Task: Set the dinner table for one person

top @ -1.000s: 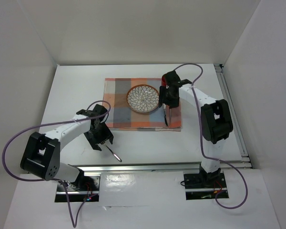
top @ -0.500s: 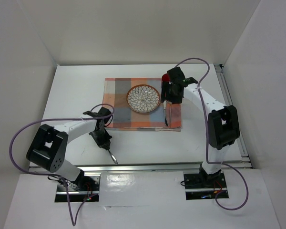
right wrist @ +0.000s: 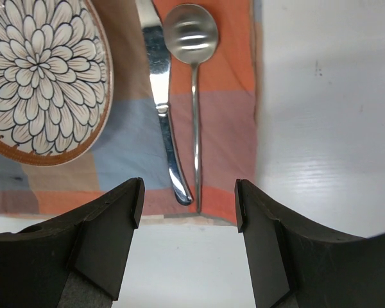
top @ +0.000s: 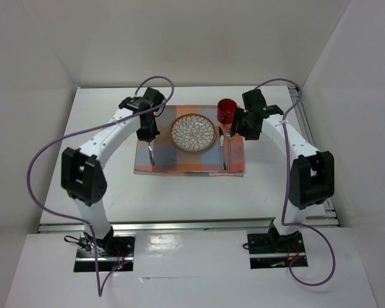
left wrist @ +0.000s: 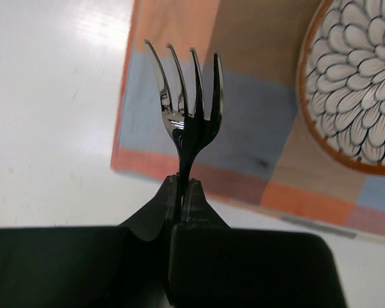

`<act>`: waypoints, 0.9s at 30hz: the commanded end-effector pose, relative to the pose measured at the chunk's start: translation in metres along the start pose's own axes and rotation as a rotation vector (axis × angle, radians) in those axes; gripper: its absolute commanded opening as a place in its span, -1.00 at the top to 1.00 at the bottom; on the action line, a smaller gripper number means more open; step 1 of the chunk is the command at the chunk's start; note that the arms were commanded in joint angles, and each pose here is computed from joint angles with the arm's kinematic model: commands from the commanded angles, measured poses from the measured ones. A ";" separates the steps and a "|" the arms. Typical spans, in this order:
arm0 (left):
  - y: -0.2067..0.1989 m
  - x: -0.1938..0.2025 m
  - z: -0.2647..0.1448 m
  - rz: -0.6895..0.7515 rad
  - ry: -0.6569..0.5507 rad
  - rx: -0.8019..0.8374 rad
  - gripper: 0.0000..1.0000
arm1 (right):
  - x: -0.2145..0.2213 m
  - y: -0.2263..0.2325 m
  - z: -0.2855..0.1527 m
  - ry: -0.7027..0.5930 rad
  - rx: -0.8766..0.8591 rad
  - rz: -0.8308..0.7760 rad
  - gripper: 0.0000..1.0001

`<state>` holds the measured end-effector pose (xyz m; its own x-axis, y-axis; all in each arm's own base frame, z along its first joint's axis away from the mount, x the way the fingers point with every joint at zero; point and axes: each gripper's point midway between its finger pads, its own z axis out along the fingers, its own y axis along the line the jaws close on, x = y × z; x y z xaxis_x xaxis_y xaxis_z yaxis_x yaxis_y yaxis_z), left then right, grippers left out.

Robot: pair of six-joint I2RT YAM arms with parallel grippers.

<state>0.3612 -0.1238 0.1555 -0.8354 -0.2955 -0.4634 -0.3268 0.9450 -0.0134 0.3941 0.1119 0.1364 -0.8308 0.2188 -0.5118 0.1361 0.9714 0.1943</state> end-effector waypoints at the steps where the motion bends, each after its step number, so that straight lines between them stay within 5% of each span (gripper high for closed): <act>1: -0.009 -0.013 0.023 0.187 0.032 -0.060 1.00 | -0.004 -0.008 -0.014 -0.029 -0.006 0.011 -0.40; 10: -0.047 -0.058 0.086 0.242 0.049 -0.040 1.00 | 0.005 -0.030 -0.021 -0.020 0.033 0.051 -0.40; 18: -0.050 -0.044 0.132 0.271 0.127 -0.041 1.00 | 0.007 -0.047 -0.024 -0.015 0.075 0.076 -0.43; 27: -0.058 -0.036 0.135 0.287 0.161 0.014 -0.22 | 0.006 -0.052 -0.026 -0.019 0.107 0.086 -0.65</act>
<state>0.4669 -0.1425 0.0343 -0.9599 -0.0493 -0.2758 -0.0850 0.9893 0.1188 0.3719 0.0690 0.1266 -0.8314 0.2875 -0.4756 0.2418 0.9577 0.1562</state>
